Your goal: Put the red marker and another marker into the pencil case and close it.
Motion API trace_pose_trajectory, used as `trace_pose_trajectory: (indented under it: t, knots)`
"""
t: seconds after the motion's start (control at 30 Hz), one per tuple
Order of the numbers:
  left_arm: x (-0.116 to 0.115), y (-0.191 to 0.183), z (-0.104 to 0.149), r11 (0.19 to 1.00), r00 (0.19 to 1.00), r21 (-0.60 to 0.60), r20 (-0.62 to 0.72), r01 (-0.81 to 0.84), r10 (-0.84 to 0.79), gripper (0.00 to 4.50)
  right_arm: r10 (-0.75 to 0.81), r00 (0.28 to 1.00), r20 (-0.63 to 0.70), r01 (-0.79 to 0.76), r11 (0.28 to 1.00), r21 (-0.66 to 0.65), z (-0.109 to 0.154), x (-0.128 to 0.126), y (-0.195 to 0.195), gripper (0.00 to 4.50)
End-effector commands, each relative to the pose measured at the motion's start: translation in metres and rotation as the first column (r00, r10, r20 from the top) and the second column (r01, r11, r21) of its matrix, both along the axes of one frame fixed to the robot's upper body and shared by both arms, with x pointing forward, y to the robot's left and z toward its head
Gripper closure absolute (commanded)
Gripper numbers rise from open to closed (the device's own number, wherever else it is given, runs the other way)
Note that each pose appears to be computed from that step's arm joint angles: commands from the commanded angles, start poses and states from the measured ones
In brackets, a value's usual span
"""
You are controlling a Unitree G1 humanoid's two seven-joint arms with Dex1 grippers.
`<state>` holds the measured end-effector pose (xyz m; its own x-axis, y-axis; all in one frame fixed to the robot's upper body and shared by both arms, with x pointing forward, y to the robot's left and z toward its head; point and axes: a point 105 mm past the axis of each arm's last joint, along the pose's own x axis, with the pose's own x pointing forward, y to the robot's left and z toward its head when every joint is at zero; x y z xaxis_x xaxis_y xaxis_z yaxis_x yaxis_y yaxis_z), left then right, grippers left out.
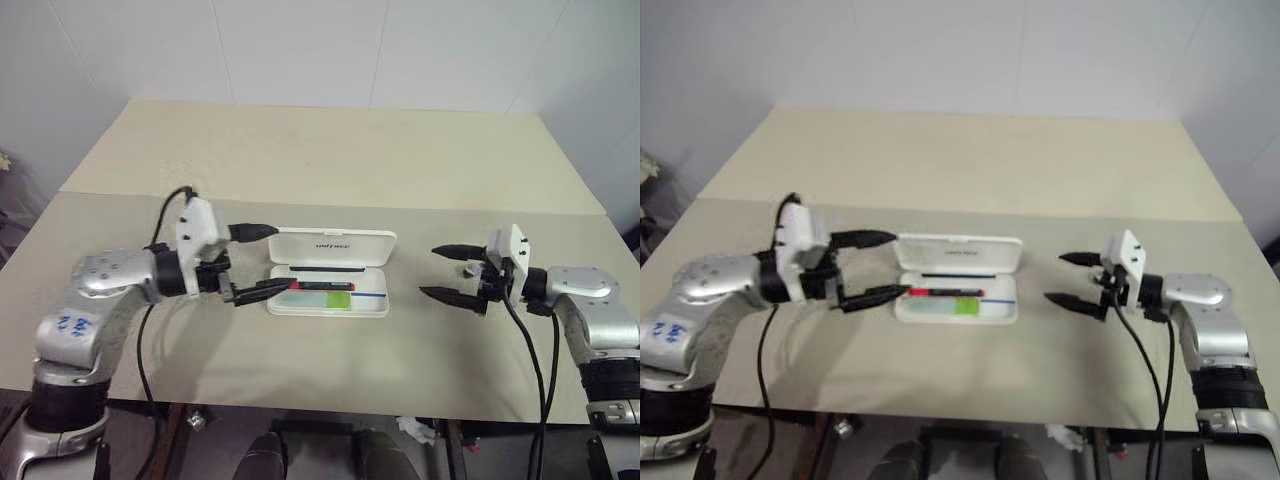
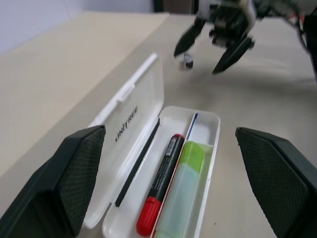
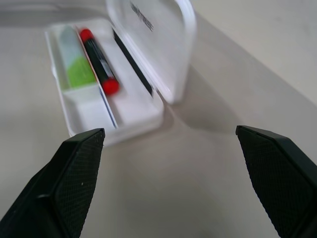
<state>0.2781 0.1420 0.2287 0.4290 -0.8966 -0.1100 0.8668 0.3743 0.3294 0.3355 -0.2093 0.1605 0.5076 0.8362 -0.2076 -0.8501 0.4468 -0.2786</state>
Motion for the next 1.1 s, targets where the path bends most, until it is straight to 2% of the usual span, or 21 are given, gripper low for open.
trace_pose_trajectory:
  t: [0.03, 0.33, 0.5, 0.6, 0.87, 1.1]
  knots:
    - [-0.015, 0.014, 0.009, 1.0, 1.0, 0.014, 0.026, 0.011, -0.011, 0.02, -0.007, 0.997, 0.076, 0.012, 0.998, -0.056, 0.018, 0.008, -0.009, 0.0]
    - [-0.024, 0.063, -0.003, 0.995, 0.996, 0.048, 0.008, -0.087, 0.087, 0.02, 0.003, 0.997, 0.072, 0.014, 0.974, -0.228, 0.023, 0.032, -0.021, 0.0]
    - [-0.029, 0.073, -0.01, 0.993, 0.995, 0.063, 0.001, -0.099, 0.099, 0.02, 0.027, 0.999, 0.039, -0.012, 0.939, -0.344, 0.021, 0.037, -0.032, 0.0]
    - [-0.029, 0.071, -0.009, 0.993, 0.995, 0.055, 0.01, -0.102, 0.102, 0.02, 0.033, 0.999, 0.035, -0.018, 0.929, -0.37, 0.026, 0.04, -0.034, 0.0]
    - [-0.029, 0.066, -0.012, 0.994, 0.994, 0.039, 0.019, -0.107, 0.106, 0.02, 0.048, 0.998, -0.046, -0.066, 0.809, -0.585, 0.025, 0.04, -0.05, 0.0]
    - [-0.029, 0.063, -0.013, 0.994, 0.994, 0.031, 0.022, -0.104, 0.103, 0.02, 0.042, 0.998, -0.042, -0.06, 0.716, -0.696, 0.021, 0.044, -0.056, 0.0]
